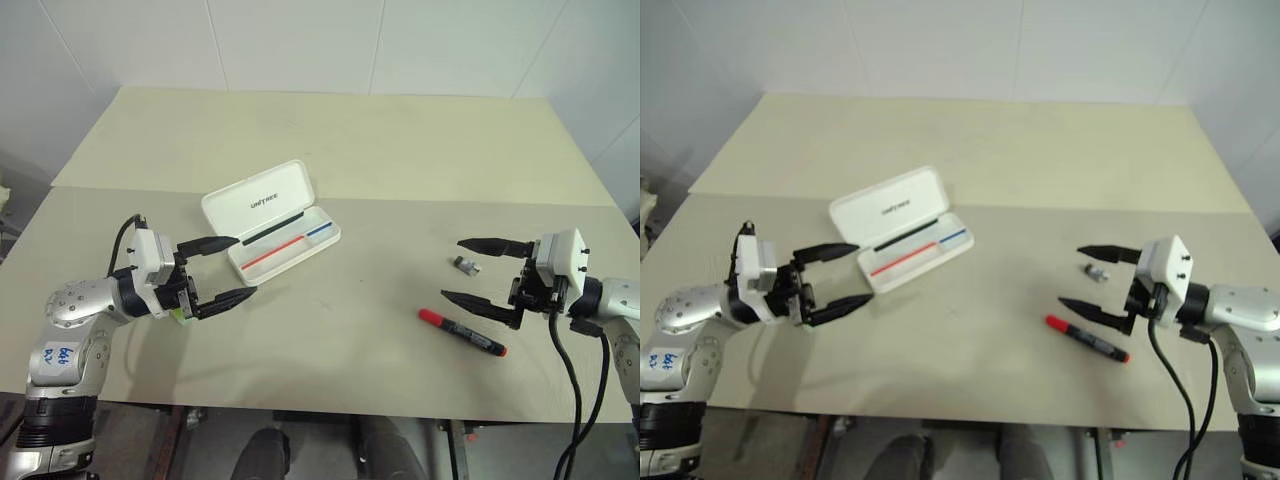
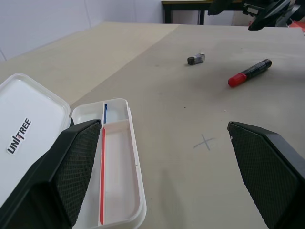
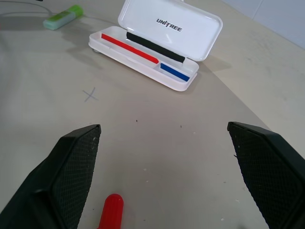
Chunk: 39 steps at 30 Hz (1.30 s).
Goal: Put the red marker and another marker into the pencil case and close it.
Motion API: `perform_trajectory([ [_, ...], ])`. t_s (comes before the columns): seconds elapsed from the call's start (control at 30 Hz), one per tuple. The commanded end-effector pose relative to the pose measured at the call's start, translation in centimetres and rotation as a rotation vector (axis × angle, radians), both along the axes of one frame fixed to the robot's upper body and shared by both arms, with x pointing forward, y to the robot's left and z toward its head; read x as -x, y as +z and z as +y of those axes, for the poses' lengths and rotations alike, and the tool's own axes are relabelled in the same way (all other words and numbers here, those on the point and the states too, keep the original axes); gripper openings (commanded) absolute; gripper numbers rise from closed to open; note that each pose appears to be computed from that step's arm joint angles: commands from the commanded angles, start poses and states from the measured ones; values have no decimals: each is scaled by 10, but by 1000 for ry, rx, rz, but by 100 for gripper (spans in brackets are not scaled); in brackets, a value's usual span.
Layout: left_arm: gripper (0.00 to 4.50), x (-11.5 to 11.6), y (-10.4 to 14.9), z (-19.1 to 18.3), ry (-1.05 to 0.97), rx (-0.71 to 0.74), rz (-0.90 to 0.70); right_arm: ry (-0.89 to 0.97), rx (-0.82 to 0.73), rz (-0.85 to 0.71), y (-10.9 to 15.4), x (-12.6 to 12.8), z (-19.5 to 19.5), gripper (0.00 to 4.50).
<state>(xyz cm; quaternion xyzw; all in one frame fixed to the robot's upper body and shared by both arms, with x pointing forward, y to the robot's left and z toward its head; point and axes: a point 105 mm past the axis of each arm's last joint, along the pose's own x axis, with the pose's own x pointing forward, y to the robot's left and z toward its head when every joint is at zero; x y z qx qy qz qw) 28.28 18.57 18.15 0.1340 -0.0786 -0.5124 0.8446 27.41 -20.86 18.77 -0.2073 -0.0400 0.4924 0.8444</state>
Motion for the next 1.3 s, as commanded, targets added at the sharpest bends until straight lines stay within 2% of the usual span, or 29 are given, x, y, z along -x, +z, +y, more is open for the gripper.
perform_trajectory([
  [0.03, 447, 1, 5, -2, 12, -4, -32, 53, 37, -3, 1, 5, 6, 450],
  [0.13, 447, -2, 2, -8, 9, -4, -21, 108, 75, 29, -8, 13, 12, 450],
  [0.4, 447, -8, -5, -7, 25, -46, 10, 97, 51, 21, -6, 14, 18, 450],
  [0.5, 387, -14, -9, -6, 75, -64, 15, 107, 44, 7, -3, 10, 17, 450],
  [0.57, 324, -19, -14, -3, 121, -91, 12, 116, 31, -16, 1, 8, 23, 450],
  [0.73, 324, -27, -21, -1, 181, -116, 28, 150, 17, -39, 4, 10, 37, 450],
  [0.87, 324, -36, -36, 5, 256, -200, 81, 188, -1, -66, 9, 13, 54, 450],
  [1.1, 324, -32, -38, -5, 178, -249, 168, 198, -52, -98, 12, 18, 73, 450],
  [1.3, 324, -33, -39, 1, 159, -312, 203, 179, -98, -126, 14, 19, 87, 450],
])
